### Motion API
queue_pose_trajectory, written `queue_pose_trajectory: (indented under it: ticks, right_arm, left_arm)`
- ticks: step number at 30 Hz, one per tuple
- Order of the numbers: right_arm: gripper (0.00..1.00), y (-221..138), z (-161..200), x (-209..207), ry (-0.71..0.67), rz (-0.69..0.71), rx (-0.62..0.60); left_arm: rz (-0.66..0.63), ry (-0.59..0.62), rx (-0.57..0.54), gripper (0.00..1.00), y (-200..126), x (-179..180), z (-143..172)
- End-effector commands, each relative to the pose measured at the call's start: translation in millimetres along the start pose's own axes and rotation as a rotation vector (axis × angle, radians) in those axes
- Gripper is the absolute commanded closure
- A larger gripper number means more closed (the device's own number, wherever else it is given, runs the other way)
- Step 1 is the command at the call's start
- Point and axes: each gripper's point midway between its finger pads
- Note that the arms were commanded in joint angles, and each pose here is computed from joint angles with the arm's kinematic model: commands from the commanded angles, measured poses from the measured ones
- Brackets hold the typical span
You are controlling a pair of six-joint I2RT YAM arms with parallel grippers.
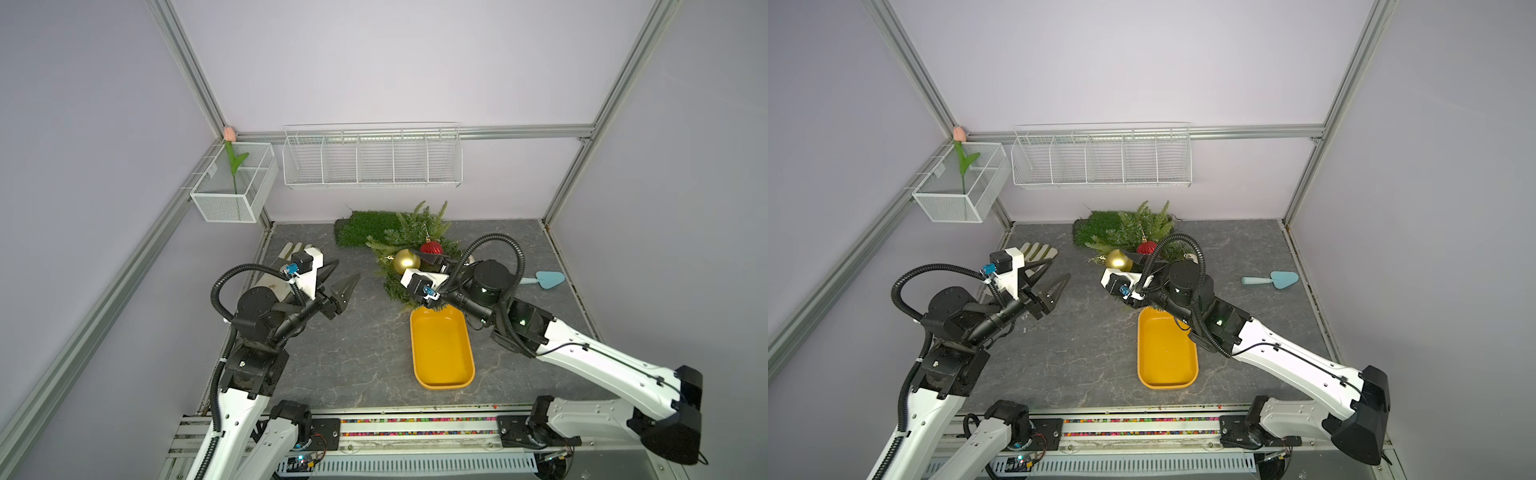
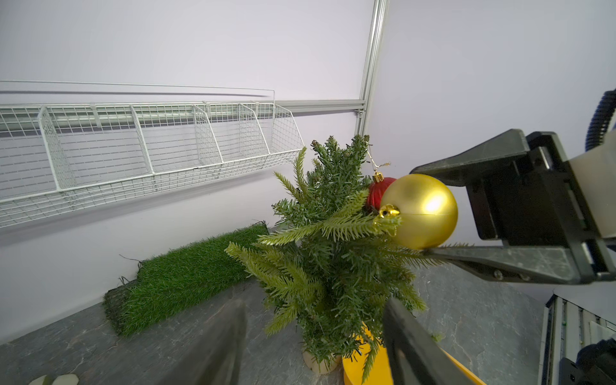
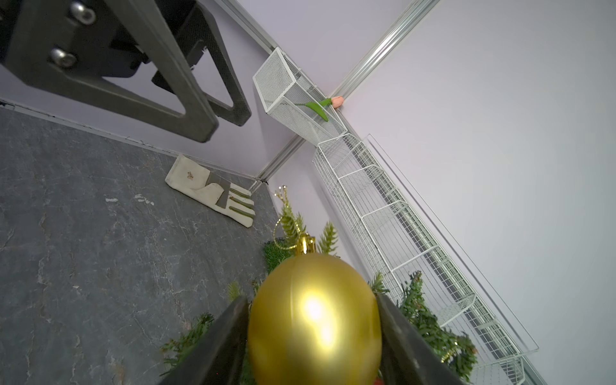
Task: Decorate the small christmas tree with ornaments
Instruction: Hang an ornament on the christmas tree.
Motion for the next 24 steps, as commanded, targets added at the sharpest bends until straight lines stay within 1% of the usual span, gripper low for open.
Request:
queue_pose_trajectory:
  ticks: [1, 5, 8, 10, 12, 15, 17, 22, 24]
  right_arm:
    - [0.42, -5.8, 3.2, 2.7, -0.014, 0.005, 0.01]
    - [0.45, -5.7, 3.0, 3.2, -0.015, 0.004, 0.007]
    - [0.47, -4.1, 3.3, 4.6, -0.014, -0.001, 0.005]
    - [0.47, -3.3, 2.9, 4.8, -0.015, -0.002, 0.004]
    - [0.48, -2.7, 3.7, 5.0, -0.017, -0.002, 0.004]
    - [0.47, -2.8, 1.7, 4.8, -0.018, -0.002, -0.003]
    - [0.48, -2.8, 0.7, 4.6, -0.018, -0.002, -0.006]
    - [0.48, -2.5, -0.9, 4.3, -0.019, -0.004, -0.012]
    - [0.48, -2.5, -1.4, 4.5, -0.018, -0.005, -0.013]
  left_arm:
    - [0.013, -0.027, -0.027, 0.34, 3.1, 0.9, -4.1]
    - [0.106, -0.102, -0.109, 0.35, 11.8, -6.8, -27.6]
    - [0.155, -0.204, -0.141, 0.39, 27.0, -3.3, -34.3]
    - [0.227, -0.244, -0.156, 0.43, 35.4, -7.9, -40.1]
    - [0.331, -0.277, -0.174, 0.45, 42.1, -16.9, -44.8]
    - [0.407, -0.321, -0.179, 0.46, 48.0, -22.3, -45.8]
    - [0.451, -0.322, -0.18, 0.48, 48.6, -27.8, -48.2]
    - [0.509, -0.311, -0.181, 0.49, 45.9, -39.2, -52.4]
    - [0.514, -0.318, -0.168, 0.53, 47.7, -39.7, -47.9]
Point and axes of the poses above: each gripper's point midway between its finger pads, its own y axis out along the fingers, its own x axis along the line the jaws close on, z = x × y, and after that the axes turned 12 degrees about y, right-handed
